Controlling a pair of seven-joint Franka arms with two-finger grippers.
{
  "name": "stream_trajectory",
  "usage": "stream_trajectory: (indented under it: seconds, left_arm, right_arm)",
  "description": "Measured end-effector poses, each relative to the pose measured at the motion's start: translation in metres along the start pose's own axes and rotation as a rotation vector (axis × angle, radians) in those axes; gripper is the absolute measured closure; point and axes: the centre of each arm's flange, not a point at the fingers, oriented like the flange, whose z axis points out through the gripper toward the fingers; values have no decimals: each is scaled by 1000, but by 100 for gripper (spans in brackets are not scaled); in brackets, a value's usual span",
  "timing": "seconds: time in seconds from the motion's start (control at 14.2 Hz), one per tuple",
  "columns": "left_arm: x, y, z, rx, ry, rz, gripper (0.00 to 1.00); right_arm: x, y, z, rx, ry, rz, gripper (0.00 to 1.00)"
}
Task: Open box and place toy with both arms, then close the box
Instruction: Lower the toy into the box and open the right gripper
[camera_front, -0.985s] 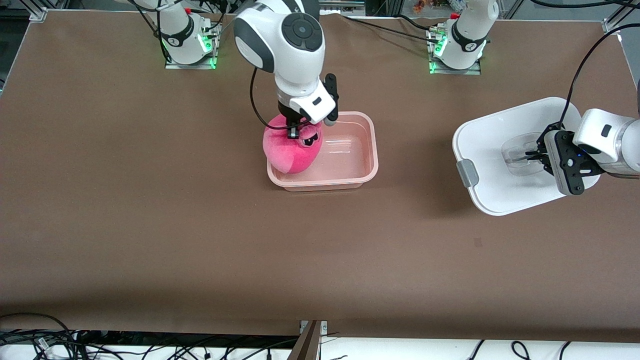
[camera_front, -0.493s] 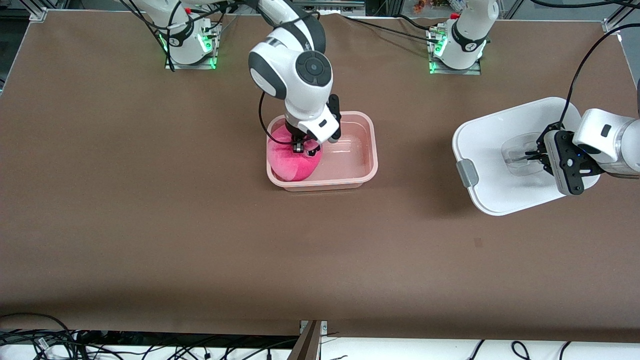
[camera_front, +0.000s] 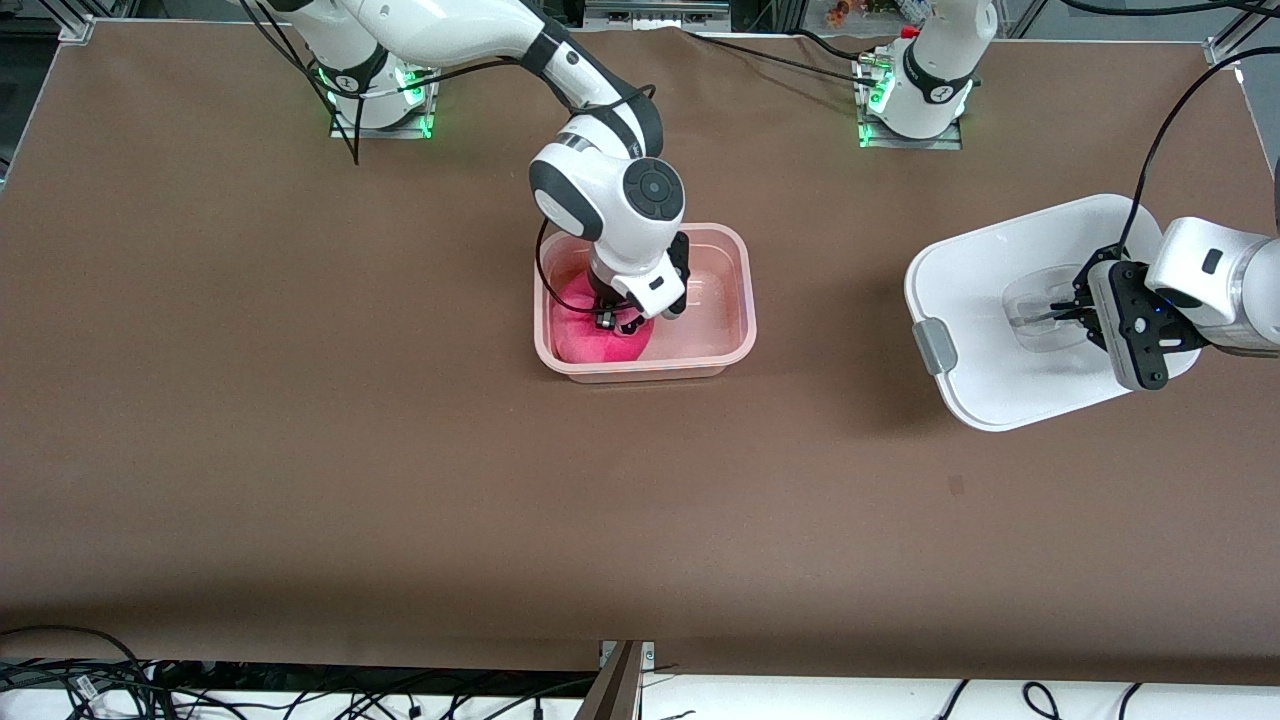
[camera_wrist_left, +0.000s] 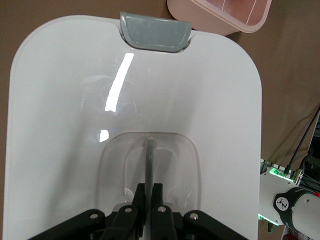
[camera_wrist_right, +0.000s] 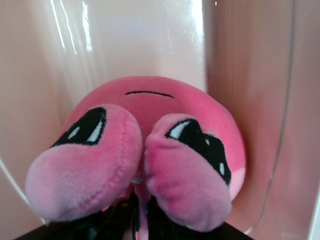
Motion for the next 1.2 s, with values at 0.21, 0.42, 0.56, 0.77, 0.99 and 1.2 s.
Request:
stream_trajectory:
  seconds: [0.21,0.42,0.56,0.77,0.99,1.2]
  left_arm:
    - [0,0,0,0,0,0,93]
    - [1,0,0,0,0,2,93]
    - [1,0,0,0,0,2,93]
    - [1,1,0,0,0,2,93]
    - [2,1,0,0,-1,3,93]
    - [1,1,0,0,0,3,93]
  right_arm:
    - [7,4,1,-24,50,53,59]
    - [27,-1,-3,-62,159,183,28]
    - [40,-12,-9,-75,207,234,8]
    - [41,-9,-21,-70,235,277,0]
    - [15,4,-70,-22,240,357,0]
    - [-65,48,-145,-39,251,491,0]
